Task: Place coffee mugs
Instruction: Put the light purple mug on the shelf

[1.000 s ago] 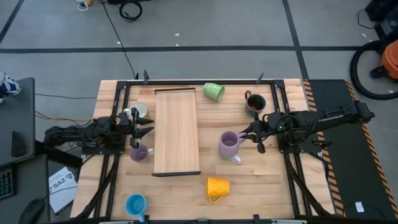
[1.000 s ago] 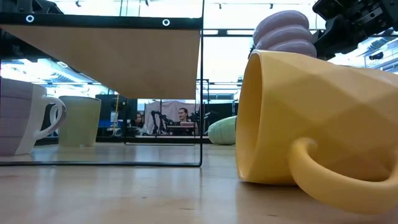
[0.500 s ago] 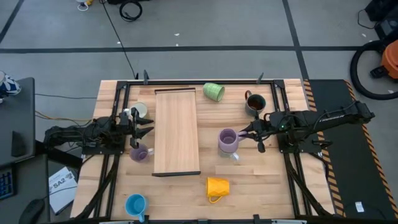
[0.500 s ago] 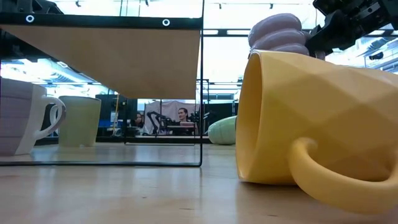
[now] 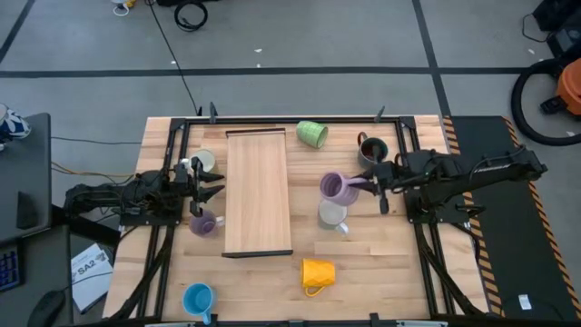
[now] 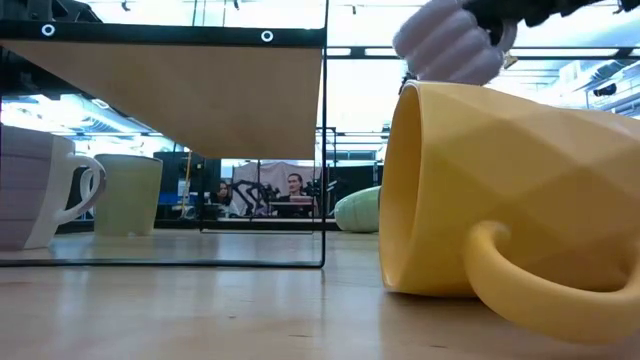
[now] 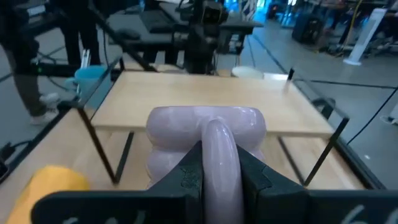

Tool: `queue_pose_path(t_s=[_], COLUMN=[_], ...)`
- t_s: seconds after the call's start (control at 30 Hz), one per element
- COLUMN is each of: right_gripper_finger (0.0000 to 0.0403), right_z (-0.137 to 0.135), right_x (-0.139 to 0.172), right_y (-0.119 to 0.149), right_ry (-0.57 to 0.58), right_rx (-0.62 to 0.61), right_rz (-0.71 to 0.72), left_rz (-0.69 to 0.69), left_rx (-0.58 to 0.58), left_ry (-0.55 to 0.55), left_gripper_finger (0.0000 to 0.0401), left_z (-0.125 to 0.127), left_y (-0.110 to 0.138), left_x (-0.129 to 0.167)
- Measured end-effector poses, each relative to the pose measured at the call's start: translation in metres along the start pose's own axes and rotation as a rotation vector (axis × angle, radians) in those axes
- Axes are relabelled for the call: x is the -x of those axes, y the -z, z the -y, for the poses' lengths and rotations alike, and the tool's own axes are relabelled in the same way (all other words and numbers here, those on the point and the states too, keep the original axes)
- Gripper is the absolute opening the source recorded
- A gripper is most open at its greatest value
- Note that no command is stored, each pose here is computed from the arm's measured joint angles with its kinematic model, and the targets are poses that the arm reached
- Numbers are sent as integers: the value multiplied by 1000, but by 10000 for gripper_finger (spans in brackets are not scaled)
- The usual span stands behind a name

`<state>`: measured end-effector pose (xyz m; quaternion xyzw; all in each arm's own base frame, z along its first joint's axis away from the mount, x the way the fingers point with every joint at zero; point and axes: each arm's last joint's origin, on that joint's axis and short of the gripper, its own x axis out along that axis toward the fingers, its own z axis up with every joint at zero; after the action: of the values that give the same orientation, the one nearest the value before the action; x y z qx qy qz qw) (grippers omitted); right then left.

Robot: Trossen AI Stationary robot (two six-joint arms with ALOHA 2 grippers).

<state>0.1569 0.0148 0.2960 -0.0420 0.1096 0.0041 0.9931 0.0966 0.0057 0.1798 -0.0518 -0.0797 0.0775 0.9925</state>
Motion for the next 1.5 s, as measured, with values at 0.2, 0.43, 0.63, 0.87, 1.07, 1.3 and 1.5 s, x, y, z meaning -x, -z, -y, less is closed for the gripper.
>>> queue_pose_path(t_s=[0.2, 0.43, 0.63, 0.87, 1.07, 1.3, 1.5], right_gripper_finger=[51, 51, 51, 51, 51, 51, 51], right_z=[3, 13, 26, 46, 61, 76, 89], right_x=[-3, -20, -42, -70, -93, -116, -136], right_y=[-7, -11, -20, -20, -12, -2, 6], right_ry=[20, 84, 166, 265, 318, 312, 326], right_rx=[-4, 9, 38, 58, 60, 79, 47], right_rz=[53, 96, 224, 335, 394, 520, 566], left_rz=[0, 1, 0, 1, 0, 1, 1], left_rx=[0, 0, 0, 0, -1, 0, -1], left_ry=[0, 0, 0, -1, 0, 0, 0], left_gripper_finger=[156, 156, 156, 156, 156, 156, 156], left_z=[0, 0, 0, 0, 0, 0, 0], left_y=[0, 0, 0, 0, 0, 0, 0], left_x=[0, 0, 0, 0, 0, 0, 0])
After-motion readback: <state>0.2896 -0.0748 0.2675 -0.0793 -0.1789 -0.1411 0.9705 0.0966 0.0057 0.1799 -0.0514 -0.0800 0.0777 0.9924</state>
